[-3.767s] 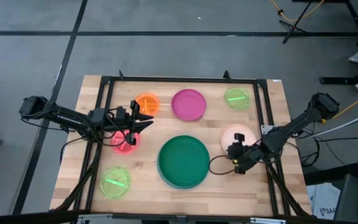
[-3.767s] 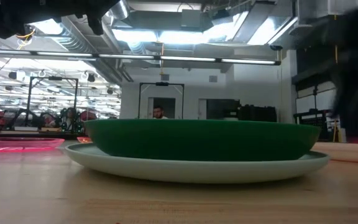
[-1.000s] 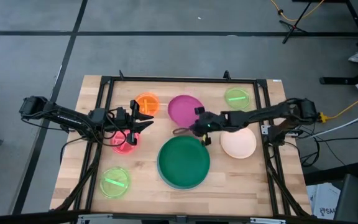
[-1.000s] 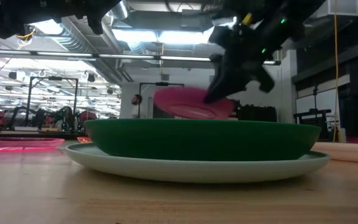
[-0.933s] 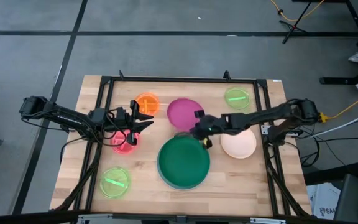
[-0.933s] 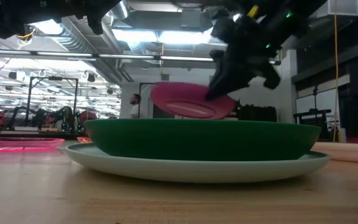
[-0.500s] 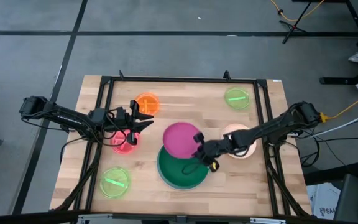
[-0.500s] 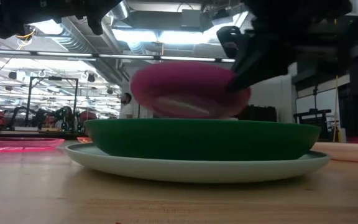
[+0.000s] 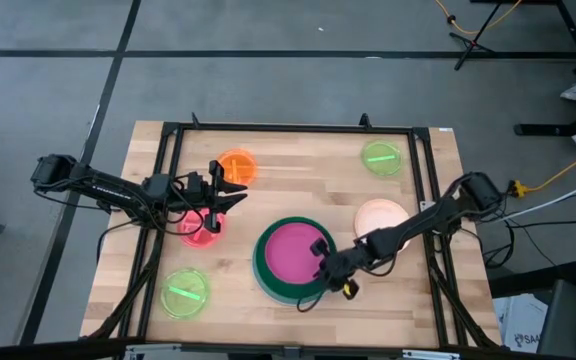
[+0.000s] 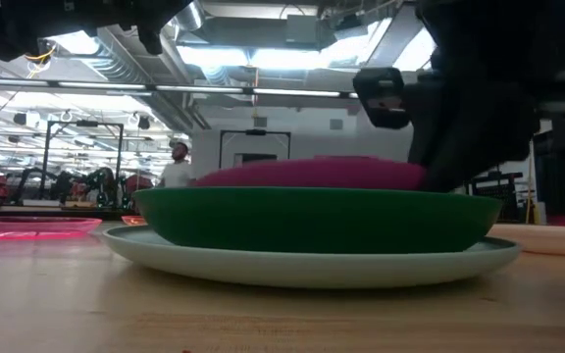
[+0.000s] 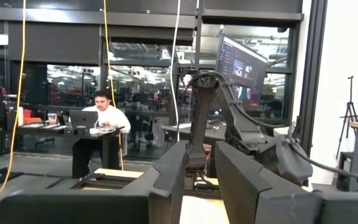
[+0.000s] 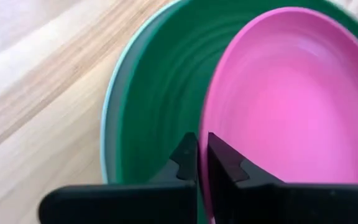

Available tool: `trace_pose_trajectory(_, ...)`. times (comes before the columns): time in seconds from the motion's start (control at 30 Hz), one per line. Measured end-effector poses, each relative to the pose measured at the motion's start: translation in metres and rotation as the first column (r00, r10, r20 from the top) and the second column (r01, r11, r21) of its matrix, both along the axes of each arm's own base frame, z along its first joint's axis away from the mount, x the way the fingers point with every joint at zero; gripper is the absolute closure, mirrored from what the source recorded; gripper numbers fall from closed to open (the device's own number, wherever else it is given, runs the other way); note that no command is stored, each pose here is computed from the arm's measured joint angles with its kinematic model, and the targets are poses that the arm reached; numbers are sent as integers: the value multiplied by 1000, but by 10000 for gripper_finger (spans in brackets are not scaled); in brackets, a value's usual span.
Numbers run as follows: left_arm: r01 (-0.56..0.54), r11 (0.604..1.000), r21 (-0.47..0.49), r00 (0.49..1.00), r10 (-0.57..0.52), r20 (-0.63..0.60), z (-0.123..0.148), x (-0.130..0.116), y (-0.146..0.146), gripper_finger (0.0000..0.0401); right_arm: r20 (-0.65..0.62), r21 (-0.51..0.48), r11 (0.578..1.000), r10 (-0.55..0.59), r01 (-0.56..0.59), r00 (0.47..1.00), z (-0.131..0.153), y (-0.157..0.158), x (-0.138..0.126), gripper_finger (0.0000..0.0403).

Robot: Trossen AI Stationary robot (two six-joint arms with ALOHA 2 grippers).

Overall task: Stack plastic plates
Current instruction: Stack the pink plate on top of the green plate, then stack the light orange plate on top of the pink plate

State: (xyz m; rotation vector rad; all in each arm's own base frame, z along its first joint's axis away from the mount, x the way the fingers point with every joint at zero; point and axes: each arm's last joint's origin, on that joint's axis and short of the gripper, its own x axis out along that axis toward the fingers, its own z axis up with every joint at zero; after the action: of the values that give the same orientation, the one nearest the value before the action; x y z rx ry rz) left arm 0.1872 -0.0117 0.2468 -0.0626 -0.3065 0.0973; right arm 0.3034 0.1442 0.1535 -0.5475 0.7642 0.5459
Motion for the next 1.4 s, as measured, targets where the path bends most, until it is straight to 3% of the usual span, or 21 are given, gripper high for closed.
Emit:
trace_pose_trajectory(0.3,-1,1000,2,1000,1,0,0,0,0,319,-10,7,998,-62,62,998,-7,0,3,385)
trace_pose_trajectory(0.63,-1,1000,3,1000,1,0,0,0,0,319,1,42,998,-51,51,999,-2,2,4,301)
trace_pose_trajectory(0.8,-1,1000,3,1000,1,0,0,0,0,319,-95,57,990,-122,127,988,27,6,7,279)
trace_pose_trajectory(1.0,1,1000,-1,1000,-1,0,0,0,0,319,-269,7,975,-211,221,940,50,15,-4,281)
trace_pose_trajectory(1.17,1,1000,-2,1000,-1,1,0,0,0,319,-385,-68,954,-296,293,874,49,24,-26,281)
trace_pose_trajectory(1.4,2,1000,-5,1000,-2,1,0,0,0,319,-329,-275,872,-482,406,812,47,28,-62,281)
